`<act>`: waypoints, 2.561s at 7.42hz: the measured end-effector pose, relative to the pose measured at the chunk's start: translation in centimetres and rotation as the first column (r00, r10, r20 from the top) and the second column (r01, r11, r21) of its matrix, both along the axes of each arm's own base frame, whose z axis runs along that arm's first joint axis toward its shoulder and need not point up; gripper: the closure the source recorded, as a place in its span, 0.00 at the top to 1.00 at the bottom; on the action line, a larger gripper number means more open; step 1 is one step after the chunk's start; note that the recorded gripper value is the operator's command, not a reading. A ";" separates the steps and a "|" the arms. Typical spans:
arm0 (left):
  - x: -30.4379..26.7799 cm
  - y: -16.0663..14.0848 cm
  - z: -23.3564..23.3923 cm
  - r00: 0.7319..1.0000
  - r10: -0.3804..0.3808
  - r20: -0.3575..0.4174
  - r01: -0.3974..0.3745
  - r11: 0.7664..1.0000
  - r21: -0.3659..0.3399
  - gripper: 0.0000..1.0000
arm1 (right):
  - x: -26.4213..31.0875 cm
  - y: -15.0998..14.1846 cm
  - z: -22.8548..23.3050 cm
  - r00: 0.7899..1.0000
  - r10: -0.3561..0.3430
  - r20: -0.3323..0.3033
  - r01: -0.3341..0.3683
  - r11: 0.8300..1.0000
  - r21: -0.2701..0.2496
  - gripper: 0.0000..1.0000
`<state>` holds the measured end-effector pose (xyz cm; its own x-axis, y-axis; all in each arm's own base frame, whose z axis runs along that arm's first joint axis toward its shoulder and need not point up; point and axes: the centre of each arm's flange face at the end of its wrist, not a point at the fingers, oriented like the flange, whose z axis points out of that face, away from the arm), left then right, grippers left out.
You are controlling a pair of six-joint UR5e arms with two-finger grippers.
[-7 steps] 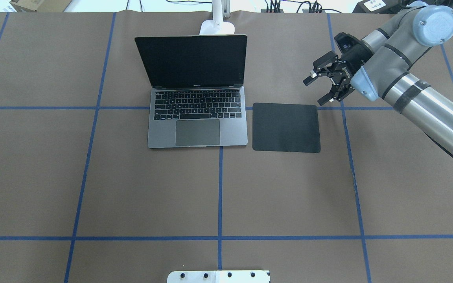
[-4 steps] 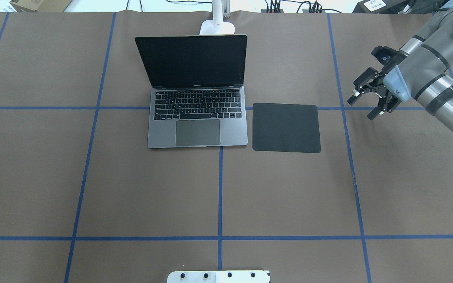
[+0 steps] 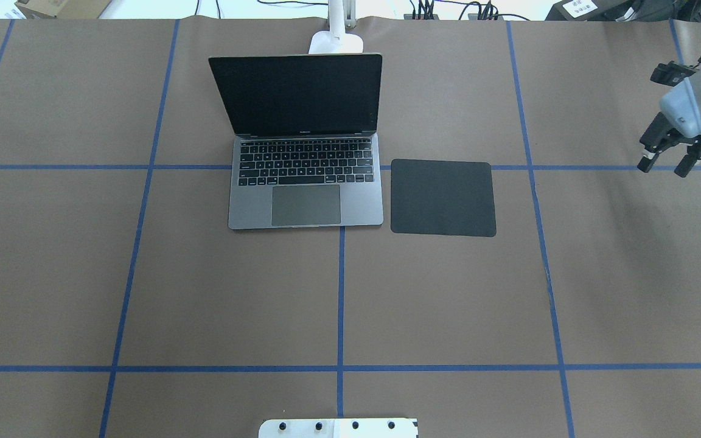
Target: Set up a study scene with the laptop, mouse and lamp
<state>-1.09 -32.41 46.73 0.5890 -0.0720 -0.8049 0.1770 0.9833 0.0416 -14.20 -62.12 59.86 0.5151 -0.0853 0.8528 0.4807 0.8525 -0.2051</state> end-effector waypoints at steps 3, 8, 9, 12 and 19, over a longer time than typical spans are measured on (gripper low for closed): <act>0.6 2.7 4.0 0.999 0.031 0.017 -0.029 0.995 -0.098 1.00 | 7.0 -0.4 -0.4 0.998 0.060 -0.032 -0.051 0.973 0.223 0.98; 2.9 6.7 15.5 1.000 0.015 0.018 -0.010 0.960 -0.280 1.00 | 8.6 -0.4 -3.4 0.991 0.126 -0.037 -0.112 0.960 0.256 0.98; 3.6 7.9 17.3 1.000 0.007 0.017 -0.001 0.947 -0.321 1.00 | 8.6 -0.4 -3.6 0.991 0.130 -0.030 -0.118 0.960 0.255 0.98; 4.9 10.6 22.0 0.999 -0.007 0.044 0.022 0.940 -0.341 1.00 | 8.3 -0.3 -4.2 0.990 0.138 -0.018 -0.129 0.960 0.250 0.98; 12.9 15.5 21.3 0.997 0.027 0.066 0.000 0.930 -0.367 1.00 | 8.1 0.0 -4.6 0.990 0.140 -0.014 -0.132 0.958 0.256 0.98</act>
<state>11.82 -16.94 67.98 0.6452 -0.3461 -0.6811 0.1731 0.9345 -0.3109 -6.06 -62.17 55.23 0.5635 -0.2238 0.7952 0.3536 0.9353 0.0127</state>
